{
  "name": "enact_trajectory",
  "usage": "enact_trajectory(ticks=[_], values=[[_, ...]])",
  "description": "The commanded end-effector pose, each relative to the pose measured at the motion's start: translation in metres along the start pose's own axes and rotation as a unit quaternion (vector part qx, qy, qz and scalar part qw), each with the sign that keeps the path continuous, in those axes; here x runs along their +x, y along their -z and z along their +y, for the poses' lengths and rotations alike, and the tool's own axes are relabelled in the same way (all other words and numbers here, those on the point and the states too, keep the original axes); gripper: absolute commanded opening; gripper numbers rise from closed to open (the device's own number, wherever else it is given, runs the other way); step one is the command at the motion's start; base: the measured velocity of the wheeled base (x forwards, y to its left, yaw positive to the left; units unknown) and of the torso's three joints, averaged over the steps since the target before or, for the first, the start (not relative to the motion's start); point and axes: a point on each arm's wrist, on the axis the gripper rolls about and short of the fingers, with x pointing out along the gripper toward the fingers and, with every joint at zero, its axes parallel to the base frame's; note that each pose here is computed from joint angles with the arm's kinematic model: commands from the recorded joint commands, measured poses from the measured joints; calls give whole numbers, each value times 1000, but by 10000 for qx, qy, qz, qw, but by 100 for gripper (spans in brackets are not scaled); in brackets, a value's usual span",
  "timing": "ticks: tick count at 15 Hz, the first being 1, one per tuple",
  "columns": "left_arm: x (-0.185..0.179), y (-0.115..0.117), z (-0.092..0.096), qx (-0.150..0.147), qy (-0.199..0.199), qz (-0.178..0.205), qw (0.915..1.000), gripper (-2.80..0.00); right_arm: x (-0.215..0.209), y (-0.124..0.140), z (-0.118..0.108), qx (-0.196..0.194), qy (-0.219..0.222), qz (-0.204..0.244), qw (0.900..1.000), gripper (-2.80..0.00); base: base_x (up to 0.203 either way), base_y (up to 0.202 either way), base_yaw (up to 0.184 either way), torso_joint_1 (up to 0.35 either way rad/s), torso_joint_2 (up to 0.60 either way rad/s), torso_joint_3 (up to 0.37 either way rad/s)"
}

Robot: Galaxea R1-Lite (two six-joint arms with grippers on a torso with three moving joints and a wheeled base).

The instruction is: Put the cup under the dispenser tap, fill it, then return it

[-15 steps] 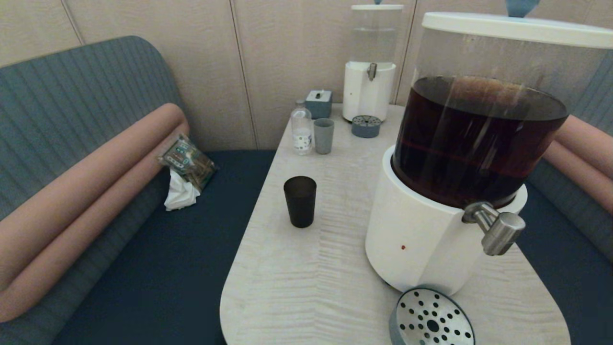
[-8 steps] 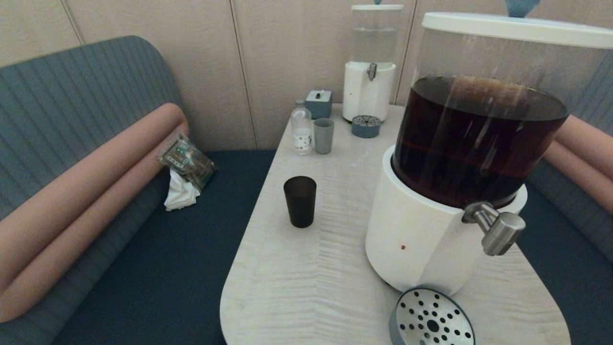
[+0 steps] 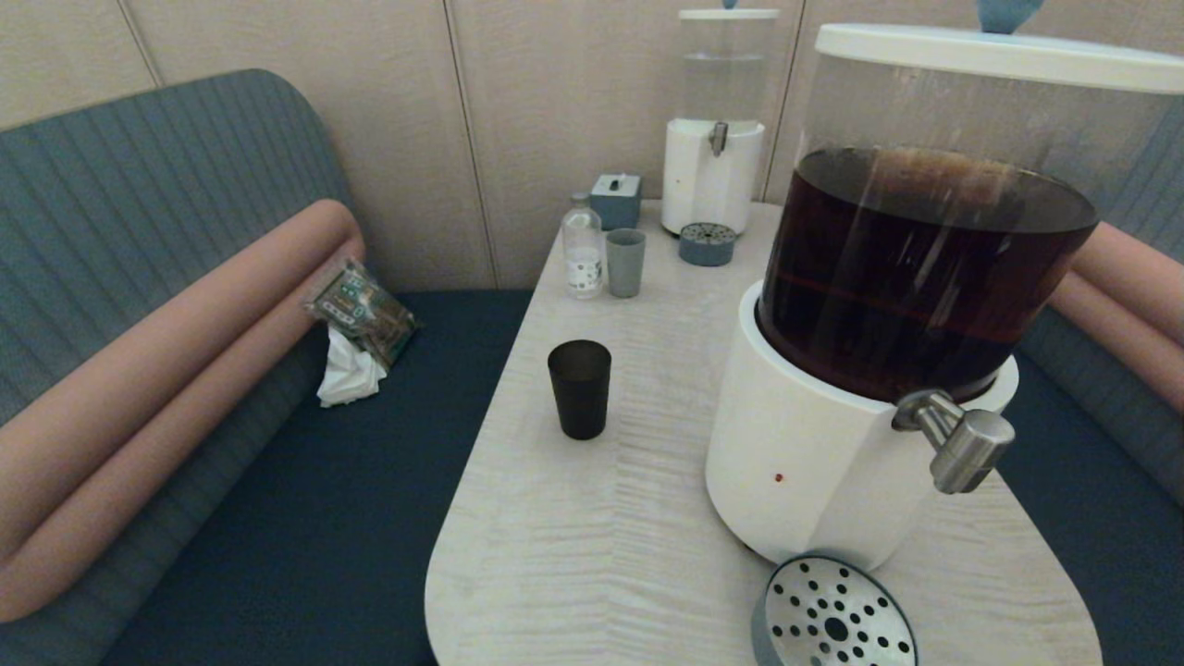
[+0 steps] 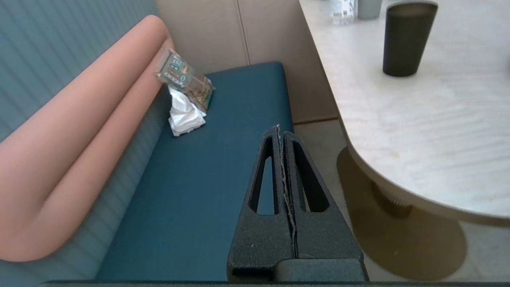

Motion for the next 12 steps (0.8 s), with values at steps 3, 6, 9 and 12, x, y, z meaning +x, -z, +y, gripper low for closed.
enact_trajectory(ticks=[3,6,9,12], values=[[2,10,-1,-114,4,161,9998,-280,1,2,0,-15,8,44,10000,-280,0,0,0,0,0,0],[2,10,-1,-107,4,161,9998,-280,1,2,0,-12,0,40,10000,-280,0,0,0,0,0,0],[2,10,-1,-114,4,161,9998,-280,1,2,0,-25,0,47,10000,-280,0,0,0,0,0,0],[2,10,-1,-114,4,161,9998,-280,1,2,0,-4,-8,47,10000,-280,0,0,0,0,0,0]])
